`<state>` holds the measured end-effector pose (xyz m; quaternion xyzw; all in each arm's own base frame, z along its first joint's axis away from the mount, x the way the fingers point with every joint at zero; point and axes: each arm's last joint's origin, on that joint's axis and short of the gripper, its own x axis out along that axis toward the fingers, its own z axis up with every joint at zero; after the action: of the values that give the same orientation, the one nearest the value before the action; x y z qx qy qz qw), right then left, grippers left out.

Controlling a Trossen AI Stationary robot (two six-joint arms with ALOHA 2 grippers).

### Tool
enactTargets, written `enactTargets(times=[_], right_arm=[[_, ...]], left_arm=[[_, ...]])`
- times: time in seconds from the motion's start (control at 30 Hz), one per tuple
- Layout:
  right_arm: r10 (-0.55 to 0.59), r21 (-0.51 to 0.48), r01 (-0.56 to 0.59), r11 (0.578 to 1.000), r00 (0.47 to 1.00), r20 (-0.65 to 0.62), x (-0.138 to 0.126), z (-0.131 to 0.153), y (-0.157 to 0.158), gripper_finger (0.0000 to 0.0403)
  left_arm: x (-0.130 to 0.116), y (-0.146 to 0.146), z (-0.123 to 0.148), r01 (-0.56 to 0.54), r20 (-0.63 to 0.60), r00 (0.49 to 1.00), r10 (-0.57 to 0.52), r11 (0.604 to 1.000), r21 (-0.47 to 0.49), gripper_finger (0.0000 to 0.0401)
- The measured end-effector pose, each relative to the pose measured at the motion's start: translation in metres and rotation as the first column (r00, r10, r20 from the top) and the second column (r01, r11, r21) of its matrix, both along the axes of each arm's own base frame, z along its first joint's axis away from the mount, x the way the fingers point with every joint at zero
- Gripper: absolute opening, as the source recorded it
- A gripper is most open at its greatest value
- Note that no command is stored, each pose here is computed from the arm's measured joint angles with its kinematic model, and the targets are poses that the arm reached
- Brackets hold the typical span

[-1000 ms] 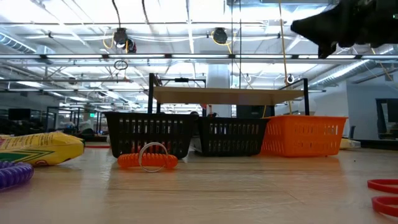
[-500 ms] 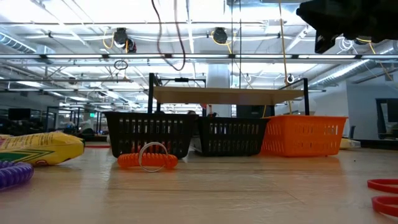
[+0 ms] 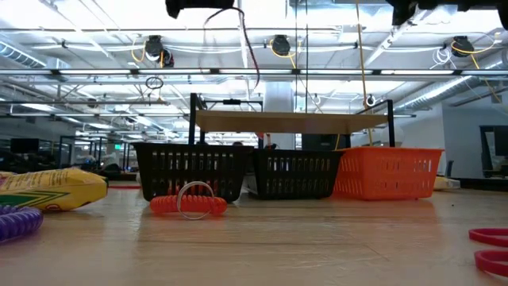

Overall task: Pick & Place Office Desk Supplies
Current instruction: Put the orange rubber band into the right black bin

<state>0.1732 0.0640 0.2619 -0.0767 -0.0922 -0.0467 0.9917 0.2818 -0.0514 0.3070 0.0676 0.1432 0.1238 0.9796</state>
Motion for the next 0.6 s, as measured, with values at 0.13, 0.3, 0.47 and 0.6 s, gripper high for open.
enactTargets(times=[0.13,0.3,0.47,0.6], right_arm=[[-0.008,0.022,0.007,1.000,1.000,0.016,0.001,0.007,-0.002,0.0045],[-0.017,0.013,0.017,1.000,1.000,0.026,0.002,0.016,-0.002,0.0045],[-0.030,0.022,0.030,0.999,0.999,0.025,0.003,0.016,-0.005,0.0045],[-0.029,0.033,0.028,0.999,0.999,0.019,0.003,0.016,-0.005,0.0045]], left_arm=[[0.010,0.008,-0.006,0.036,0.000,0.999,-0.036,0.999,-0.024,0.0000],[0.023,0.012,-0.013,0.122,0.019,0.992,-0.121,0.992,-0.039,0.0000],[0.030,0.011,-0.024,0.134,-0.013,0.991,-0.136,0.988,-0.074,0.0000],[0.032,0.007,-0.028,0.147,-0.026,0.988,-0.149,0.987,-0.072,0.0000]])
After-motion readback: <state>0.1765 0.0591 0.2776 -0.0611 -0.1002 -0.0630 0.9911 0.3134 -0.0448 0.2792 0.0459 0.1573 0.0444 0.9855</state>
